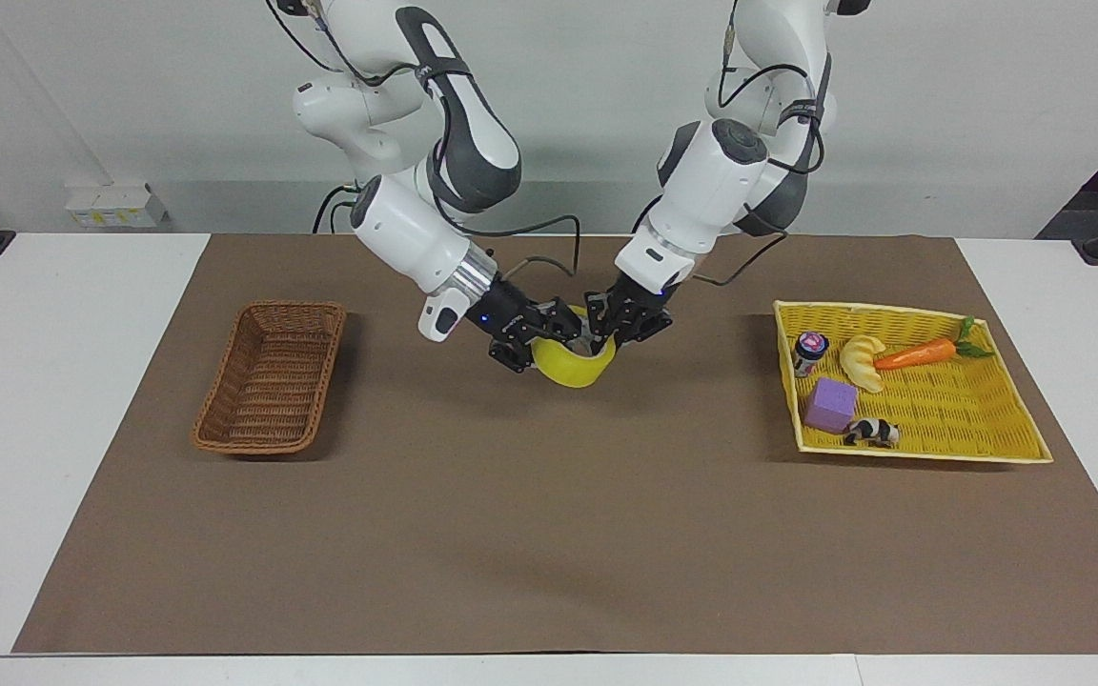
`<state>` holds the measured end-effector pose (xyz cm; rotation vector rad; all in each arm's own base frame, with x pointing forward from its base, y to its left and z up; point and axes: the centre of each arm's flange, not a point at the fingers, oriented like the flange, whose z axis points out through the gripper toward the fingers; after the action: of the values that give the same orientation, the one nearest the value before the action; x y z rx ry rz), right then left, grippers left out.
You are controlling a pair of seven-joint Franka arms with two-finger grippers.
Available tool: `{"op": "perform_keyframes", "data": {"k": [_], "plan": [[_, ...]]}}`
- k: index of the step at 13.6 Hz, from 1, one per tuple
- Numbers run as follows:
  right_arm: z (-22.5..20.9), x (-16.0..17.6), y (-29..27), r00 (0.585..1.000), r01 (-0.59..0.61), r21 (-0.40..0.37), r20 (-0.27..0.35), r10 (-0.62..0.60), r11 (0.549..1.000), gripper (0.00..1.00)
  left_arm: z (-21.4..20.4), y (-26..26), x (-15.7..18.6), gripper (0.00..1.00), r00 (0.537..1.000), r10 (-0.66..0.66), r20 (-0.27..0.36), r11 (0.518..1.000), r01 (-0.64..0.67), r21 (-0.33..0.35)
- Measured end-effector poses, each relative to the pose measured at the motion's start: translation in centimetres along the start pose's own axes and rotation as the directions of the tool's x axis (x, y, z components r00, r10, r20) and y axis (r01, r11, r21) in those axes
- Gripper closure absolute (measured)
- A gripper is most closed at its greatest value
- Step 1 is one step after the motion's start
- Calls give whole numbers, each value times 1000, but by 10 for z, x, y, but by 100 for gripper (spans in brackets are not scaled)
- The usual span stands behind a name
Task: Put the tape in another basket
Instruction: 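Grasp the tape with the right gripper while the left gripper releases it, then carry the tape with the right gripper while the left gripper withdraws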
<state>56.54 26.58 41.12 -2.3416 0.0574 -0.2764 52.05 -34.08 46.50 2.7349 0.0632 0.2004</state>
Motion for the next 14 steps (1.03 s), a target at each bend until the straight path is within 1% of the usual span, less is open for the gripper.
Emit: {"op": "perform_keyframes", "data": {"k": [1, 2, 3, 5, 6, 7, 8, 9, 11, 14], "plan": [[1, 0, 1, 1000, -1, 0, 1, 1, 1000, 93, -2, -1, 2, 72, 1000, -3, -7, 1000, 3, -2], [2, -1, 0, 1000, -3, 2, 2, 3, 1000, 99, -5, -1, 4, 64, 1000, -4, -12, 1000, 4, -5], [1, -1, 0, 1000, -3, 2, 1, 3, 1000, 100, -7, -1, 7, 52, 1000, -5, -18, 1000, 5, -7], [2, -1, -1, 1000, -2, 3, 2, 2, 1000, 100, -16, -6, 16, 31, 999, -18, -35, 1000, 17, -11], [2, -1, -2, 1000, -2, 6, 2, 2, 1000, 100, -23, -14, 21, 18, 999, -32, -33, 999, 31, -7], [3, -2, -7, 1000, 1, 14, 2, -1, 1000, 100, -29, -21, 24, 7, 999, -43, -17, 999, 44, 2], [4, -2, -8, 1000, 2, 15, 3, -2, 1000, 100, -40, -33, 30, 0, 998, -64, -7, 998, 64, 12], [4, -2, -7, 1000, -5, 13, 3, 5, 1000, 100, -53, -48, 34, 0, 997, -80, 8, 996, 80, 24], [3, -1, 1, 1000, -19, -9, 5, 19, 1000, 100, -81, -83, 41, 0, 997, -58, 51, 996, 55, 68], [-1, 4, 18, 999, -22, -99, 40, 26, 995, 100, -118, -131, 45, 0, 995, 16, 100, 989, -30, 144]]}}
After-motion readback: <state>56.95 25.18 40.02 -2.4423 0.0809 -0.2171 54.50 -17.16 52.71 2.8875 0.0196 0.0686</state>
